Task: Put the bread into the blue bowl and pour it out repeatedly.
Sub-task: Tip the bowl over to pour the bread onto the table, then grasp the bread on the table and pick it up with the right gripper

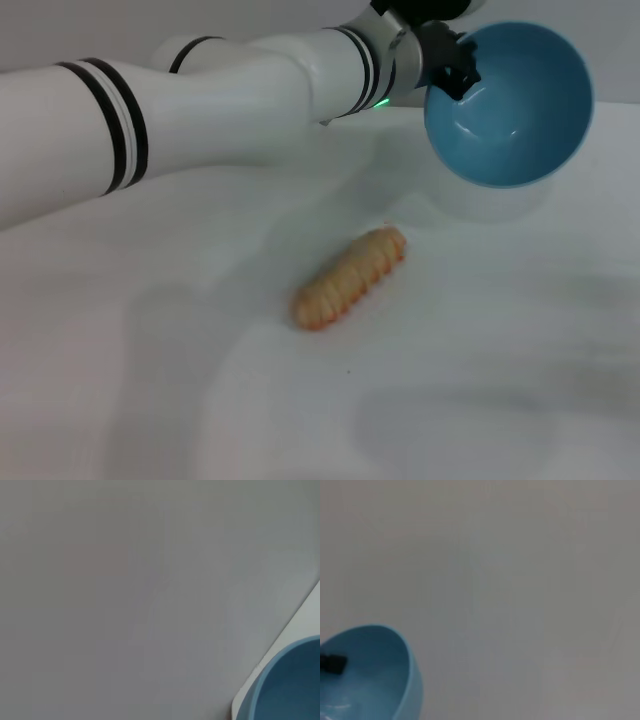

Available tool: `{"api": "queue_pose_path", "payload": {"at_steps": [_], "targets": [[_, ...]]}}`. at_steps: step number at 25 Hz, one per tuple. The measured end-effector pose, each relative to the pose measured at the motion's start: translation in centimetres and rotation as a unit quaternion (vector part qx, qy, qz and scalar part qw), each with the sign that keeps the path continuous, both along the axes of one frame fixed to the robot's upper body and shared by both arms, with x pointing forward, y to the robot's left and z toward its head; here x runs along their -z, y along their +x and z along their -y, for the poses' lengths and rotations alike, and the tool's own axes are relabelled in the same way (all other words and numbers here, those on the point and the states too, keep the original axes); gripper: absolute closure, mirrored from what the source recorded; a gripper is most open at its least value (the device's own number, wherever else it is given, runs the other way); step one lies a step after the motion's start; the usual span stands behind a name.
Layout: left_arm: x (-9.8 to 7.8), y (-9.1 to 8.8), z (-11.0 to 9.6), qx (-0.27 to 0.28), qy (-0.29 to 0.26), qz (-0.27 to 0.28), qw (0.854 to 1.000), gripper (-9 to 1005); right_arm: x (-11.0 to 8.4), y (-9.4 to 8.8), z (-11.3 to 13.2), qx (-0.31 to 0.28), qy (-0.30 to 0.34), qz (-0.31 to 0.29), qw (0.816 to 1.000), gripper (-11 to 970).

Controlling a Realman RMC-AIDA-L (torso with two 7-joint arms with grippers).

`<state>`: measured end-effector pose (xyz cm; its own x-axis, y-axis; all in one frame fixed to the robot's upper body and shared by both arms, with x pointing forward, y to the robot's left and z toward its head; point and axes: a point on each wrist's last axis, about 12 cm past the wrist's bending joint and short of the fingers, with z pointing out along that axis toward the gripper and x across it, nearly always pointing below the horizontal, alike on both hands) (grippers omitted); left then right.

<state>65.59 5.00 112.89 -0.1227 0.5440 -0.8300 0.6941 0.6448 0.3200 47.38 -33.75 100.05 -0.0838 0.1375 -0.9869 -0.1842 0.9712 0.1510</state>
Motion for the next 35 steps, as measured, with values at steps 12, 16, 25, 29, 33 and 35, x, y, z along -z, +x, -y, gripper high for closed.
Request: {"api": "queue_pose_path", "payload": {"at_steps": [12, 16, 25, 29, 33, 35], "targets": [[-1.2, 1.3, -1.3, -0.048, -0.051, -0.004, 0.998, 998, -0.2, 2.6, -1.5, -0.118, 0.179, -0.162, 0.963, 319], [-1.3, 1.6, -1.9, -0.063, -0.062, -0.008, 0.996, 998, -0.1, 4.8, -3.6, -0.146, 0.195, -0.24, 0.939, 271], [-0.4, 1.4, -3.3, -0.092, -0.086, -0.028, 0.992, 997, -1.1, 8.9, -8.7, -0.192, 0.198, -0.335, 0.901, 199], [-0.1, 1.3, -3.9, -0.104, -0.095, -0.033, 0.989, 998, -1.6, 9.7, -10.6, -0.212, 0.203, -0.362, 0.885, 199], [0.0, 1.2, -4.0, -0.105, -0.097, -0.034, 0.989, 998, -1.6, 10.0, -12.2, -0.214, 0.216, -0.389, 0.87, 200], [0.1, 1.1, -4.1, -0.106, -0.1, -0.036, 0.989, 998, -1.3, 10.0, -12.5, -0.205, 0.217, -0.401, 0.866, 200]]}}
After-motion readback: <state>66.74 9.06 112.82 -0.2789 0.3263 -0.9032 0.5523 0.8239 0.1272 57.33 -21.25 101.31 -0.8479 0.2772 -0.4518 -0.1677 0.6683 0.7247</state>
